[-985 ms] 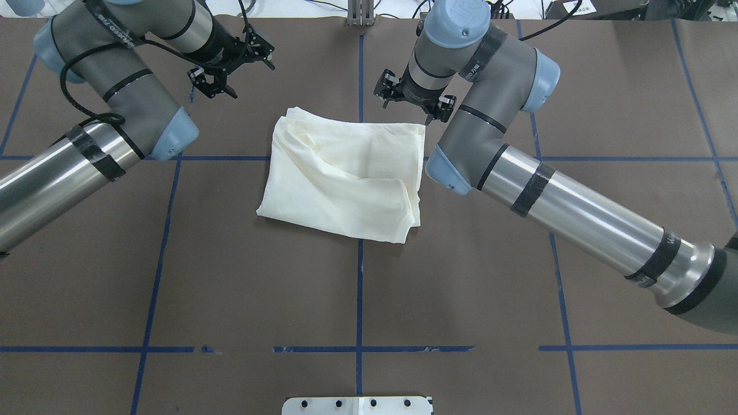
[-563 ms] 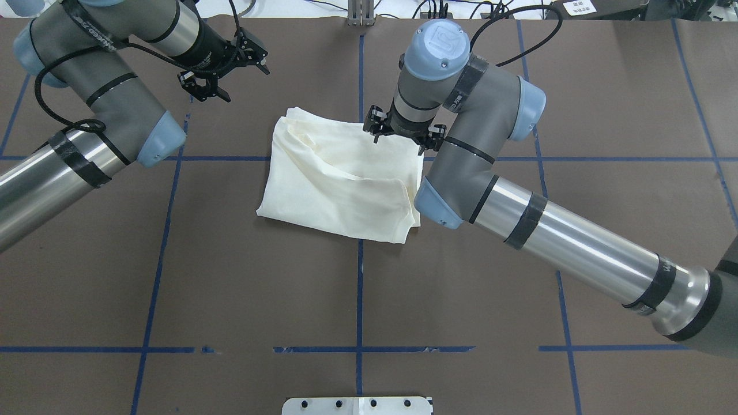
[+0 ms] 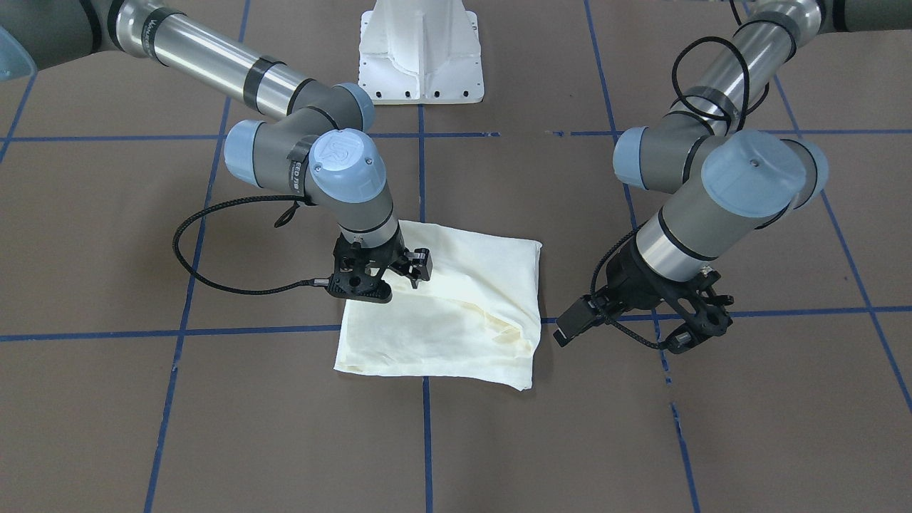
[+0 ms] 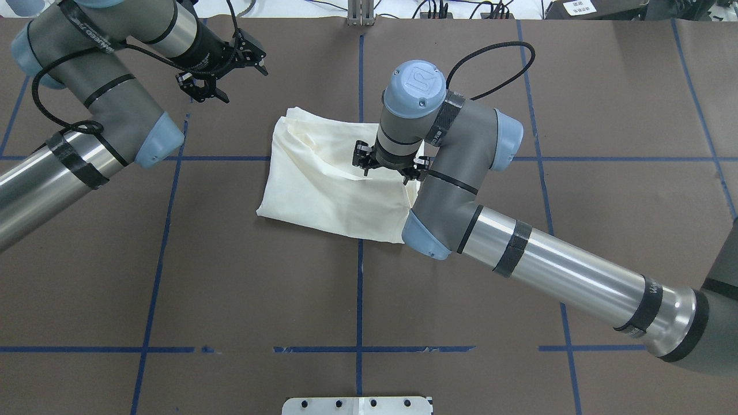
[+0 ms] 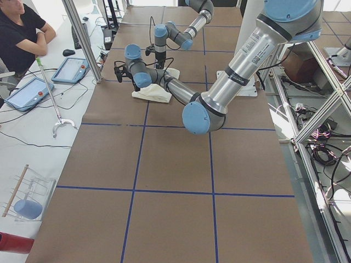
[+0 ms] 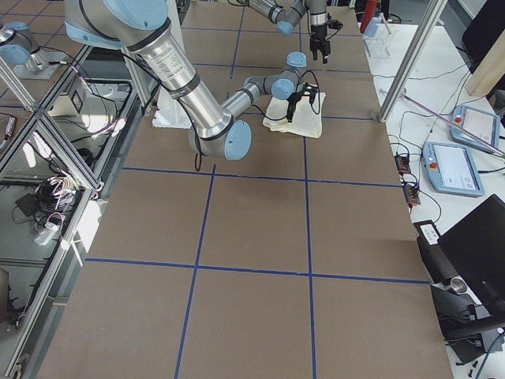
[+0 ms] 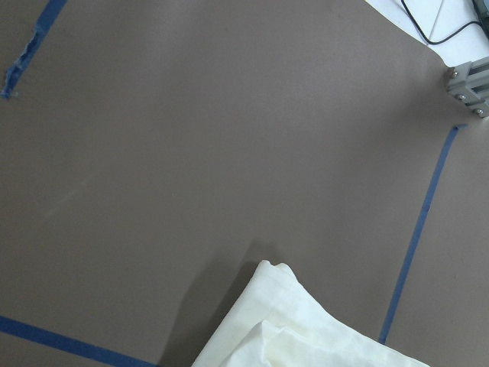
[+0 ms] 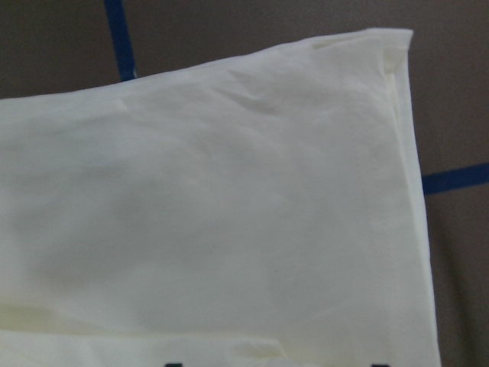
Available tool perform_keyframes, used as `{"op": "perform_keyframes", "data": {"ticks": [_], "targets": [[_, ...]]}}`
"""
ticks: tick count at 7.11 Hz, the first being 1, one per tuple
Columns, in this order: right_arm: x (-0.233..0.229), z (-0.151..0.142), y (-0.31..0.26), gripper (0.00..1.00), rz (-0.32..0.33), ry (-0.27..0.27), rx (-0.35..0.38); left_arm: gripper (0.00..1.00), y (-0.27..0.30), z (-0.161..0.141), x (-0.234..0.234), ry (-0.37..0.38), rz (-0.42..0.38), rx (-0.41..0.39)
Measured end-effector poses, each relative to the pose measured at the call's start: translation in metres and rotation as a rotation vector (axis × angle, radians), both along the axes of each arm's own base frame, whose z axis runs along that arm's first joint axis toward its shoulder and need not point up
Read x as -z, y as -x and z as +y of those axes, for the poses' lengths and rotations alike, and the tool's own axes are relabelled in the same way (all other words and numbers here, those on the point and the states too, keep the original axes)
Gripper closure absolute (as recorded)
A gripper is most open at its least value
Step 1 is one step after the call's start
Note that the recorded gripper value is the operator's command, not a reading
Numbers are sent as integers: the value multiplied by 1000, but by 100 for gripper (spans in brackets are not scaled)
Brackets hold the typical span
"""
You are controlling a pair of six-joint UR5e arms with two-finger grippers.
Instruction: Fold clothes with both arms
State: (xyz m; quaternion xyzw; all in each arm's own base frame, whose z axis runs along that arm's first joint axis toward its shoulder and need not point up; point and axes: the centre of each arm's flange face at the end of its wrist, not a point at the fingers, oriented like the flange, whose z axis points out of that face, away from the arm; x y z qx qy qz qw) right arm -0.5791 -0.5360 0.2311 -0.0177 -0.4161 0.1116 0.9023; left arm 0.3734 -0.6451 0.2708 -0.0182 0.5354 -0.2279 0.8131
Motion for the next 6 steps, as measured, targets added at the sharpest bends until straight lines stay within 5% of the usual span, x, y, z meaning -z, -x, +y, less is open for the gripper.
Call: {"op": "perform_keyframes", "data": {"ticks": [4, 5, 6], "targets": [[-13, -2, 4, 60, 21, -2, 14, 0, 0, 0, 1, -2, 1, 1], [-12, -2, 4, 96, 22, -2, 14, 0, 0, 0, 0, -2, 1, 2], [-11, -2, 4, 100, 20, -2, 15, 0, 0, 0, -1, -1, 0, 3]]}}
